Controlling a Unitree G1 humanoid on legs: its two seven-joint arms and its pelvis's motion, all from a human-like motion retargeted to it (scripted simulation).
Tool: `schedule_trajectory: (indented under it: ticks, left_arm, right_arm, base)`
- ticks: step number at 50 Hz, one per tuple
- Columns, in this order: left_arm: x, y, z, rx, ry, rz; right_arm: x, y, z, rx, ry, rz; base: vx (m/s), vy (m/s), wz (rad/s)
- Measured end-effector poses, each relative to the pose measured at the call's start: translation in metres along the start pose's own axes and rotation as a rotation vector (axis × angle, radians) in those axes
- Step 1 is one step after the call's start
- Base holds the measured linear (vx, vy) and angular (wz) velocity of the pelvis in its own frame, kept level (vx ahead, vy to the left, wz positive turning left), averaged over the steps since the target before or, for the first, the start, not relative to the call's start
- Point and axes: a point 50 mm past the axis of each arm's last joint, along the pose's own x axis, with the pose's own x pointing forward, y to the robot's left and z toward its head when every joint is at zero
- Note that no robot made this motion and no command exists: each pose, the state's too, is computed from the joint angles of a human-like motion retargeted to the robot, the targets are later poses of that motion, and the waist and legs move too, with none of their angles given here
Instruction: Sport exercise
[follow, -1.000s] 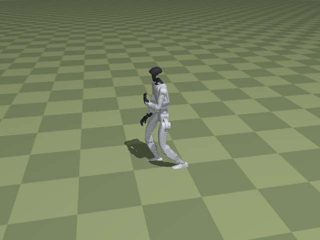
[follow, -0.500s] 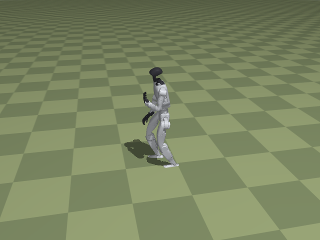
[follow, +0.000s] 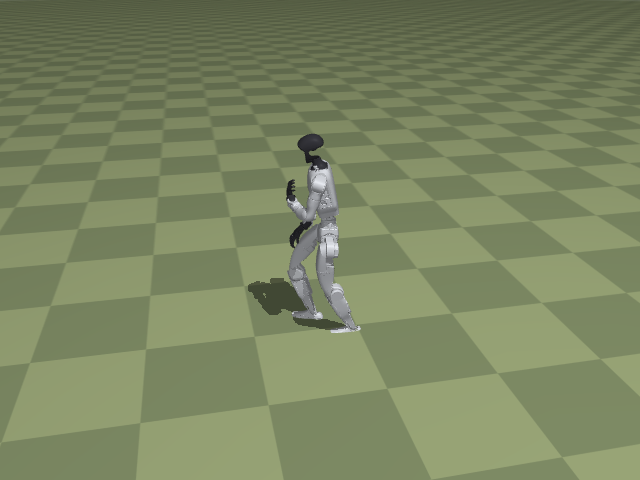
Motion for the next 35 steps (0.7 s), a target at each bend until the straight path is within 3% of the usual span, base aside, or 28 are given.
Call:
schedule_trajectory:
  ticks: [15,25,35]
  left_arm:
    - [-0.002,0.014,-0.006,-0.067,-0.001,0.113]
    - [-0.034,0.033,-0.020,-0.182,0.034,0.359]
    - [-0.062,0.055,-0.021,-0.065,0.094,0.550]
  right_arm:
    - [0.006,-0.008,-0.014,-0.068,-0.017,0.110]
    - [0.032,-0.059,-0.007,-0.118,-0.095,-0.026]
    - [0.044,-0.103,-0.014,-0.276,-0.147,-0.116]
  base:
    - [0.22,-0.12,-0.36]
    - [0.29,-0.06,-0.46]
    - [0.26,0.05,-0.62]
